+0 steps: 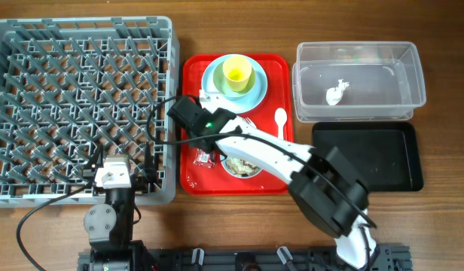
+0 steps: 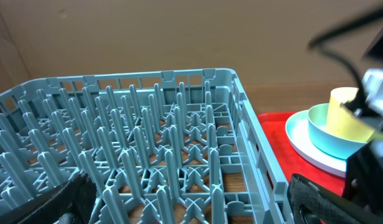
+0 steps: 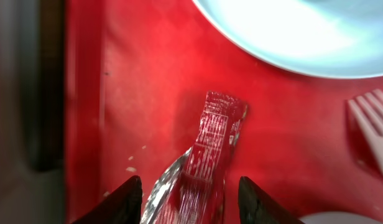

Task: Sort waste into correct bins and load items into the dishwasher rack
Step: 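Carry the wrapper into the clear bin and release it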

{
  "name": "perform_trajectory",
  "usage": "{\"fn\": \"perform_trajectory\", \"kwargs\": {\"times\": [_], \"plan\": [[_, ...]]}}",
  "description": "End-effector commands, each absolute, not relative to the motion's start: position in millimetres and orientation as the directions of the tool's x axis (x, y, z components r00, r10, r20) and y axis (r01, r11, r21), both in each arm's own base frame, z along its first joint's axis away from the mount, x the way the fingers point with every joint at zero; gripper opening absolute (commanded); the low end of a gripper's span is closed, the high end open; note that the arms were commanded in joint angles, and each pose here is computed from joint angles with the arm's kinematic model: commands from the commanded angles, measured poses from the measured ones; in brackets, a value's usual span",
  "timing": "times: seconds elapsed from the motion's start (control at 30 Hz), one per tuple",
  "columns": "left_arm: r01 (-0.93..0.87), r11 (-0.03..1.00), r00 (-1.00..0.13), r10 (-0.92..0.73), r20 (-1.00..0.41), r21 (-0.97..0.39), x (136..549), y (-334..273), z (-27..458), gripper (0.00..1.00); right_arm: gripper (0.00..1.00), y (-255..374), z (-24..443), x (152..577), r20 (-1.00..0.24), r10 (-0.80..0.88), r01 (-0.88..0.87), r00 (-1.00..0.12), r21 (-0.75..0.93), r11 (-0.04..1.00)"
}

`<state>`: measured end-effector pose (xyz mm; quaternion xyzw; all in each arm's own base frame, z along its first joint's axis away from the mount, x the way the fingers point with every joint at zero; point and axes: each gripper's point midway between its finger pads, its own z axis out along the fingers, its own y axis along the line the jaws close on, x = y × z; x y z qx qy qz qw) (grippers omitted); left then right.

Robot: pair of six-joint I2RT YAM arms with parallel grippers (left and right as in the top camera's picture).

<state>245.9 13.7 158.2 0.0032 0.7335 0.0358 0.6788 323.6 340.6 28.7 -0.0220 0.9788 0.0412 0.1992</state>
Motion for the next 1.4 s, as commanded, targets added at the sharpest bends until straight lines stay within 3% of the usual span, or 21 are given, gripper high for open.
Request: {"fn": "perform_trajectory", "kwargs": {"times": [0.0, 0.13, 0.27, 0.33, 0.5, 0.67, 0.8, 1.0, 1.1, 1.27, 1.3, 1.33, 1.37], "plan": [[-0.044, 0.997, -0.08, 0.065, -0.995, 0.069, 246, 14, 156, 1.0, 0.5, 337, -1, 328, -0.39, -0.015, -0.03, -0.921, 0.031, 0.999], [-0.044, 0.997, -0.08, 0.066, -0.995, 0.069, 246, 14, 156, 1.0, 0.43, 340, -5, 330, -0.399, -0.037, -0.054, -0.916, 0.031, 0.998], [-0.044, 0.997, -0.08, 0.066, -0.995, 0.069, 246, 14, 156, 1.0, 0.19, 343, -1, 337, -0.425, -0.038, -0.06, -0.904, 0.038, 0.997], [-0.044, 0.997, -0.08, 0.066, -0.995, 0.069, 246, 14, 156, 1.0, 0.04, 351, 20, 349, -0.469, -0.112, -0.146, -0.876, 0.035, 0.989], [-0.044, 0.997, -0.08, 0.066, -0.995, 0.069, 246, 14, 156, 1.0, 0.04, 353, 134, 392, -0.651, -0.181, -0.288, -0.737, 0.061, 0.956], [-0.044, 0.997, -0.08, 0.066, -0.995, 0.069, 246, 14, 156, 1.0, 0.04, 265, 225, 439, -0.76, -0.064, -0.185, -0.647, 0.075, 0.98], [-0.044, 0.997, -0.08, 0.066, -0.995, 0.069, 246, 14, 156, 1.0, 0.04, 175, 235, 472, -0.753, -0.048, -0.11, -0.656, 0.032, 0.993], [-0.044, 0.997, -0.08, 0.066, -0.995, 0.069, 246, 14, 156, 1.0, 0.04, 62, 198, 498, -0.657, 0.11, 0.034, -0.746, 0.128, 0.991], [-0.044, 0.997, -0.08, 0.066, -0.995, 0.069, 246, 14, 156, 1.0, 0.1, 51, 169, 502, -0.579, 0.166, 0.016, -0.798, 0.255, 0.967], [-0.044, 0.997, -0.08, 0.066, -0.995, 0.069, 246, 14, 156, 1.0, 0.17, 30, 124, 502, -0.484, 0.208, 0.083, -0.85, 0.266, 0.96], [-0.044, 0.997, -0.08, 0.066, -0.995, 0.069, 246, 14, 156, 1.0, 0.24, 29, 117, 501, -0.468, 0.207, 0.088, -0.859, 0.263, 0.961], [-0.044, 0.997, -0.08, 0.066, -0.995, 0.069, 246, 14, 156, 1.0, 0.46, 28, 114, 500, -0.465, 0.194, 0.082, -0.864, 0.25, 0.965], [-0.044, 0.997, -0.08, 0.066, -0.995, 0.069, 246, 14, 156, 1.0, 0.56, 27, 113, 499, -0.469, 0.164, 0.059, -0.868, 0.23, 0.971]]}}
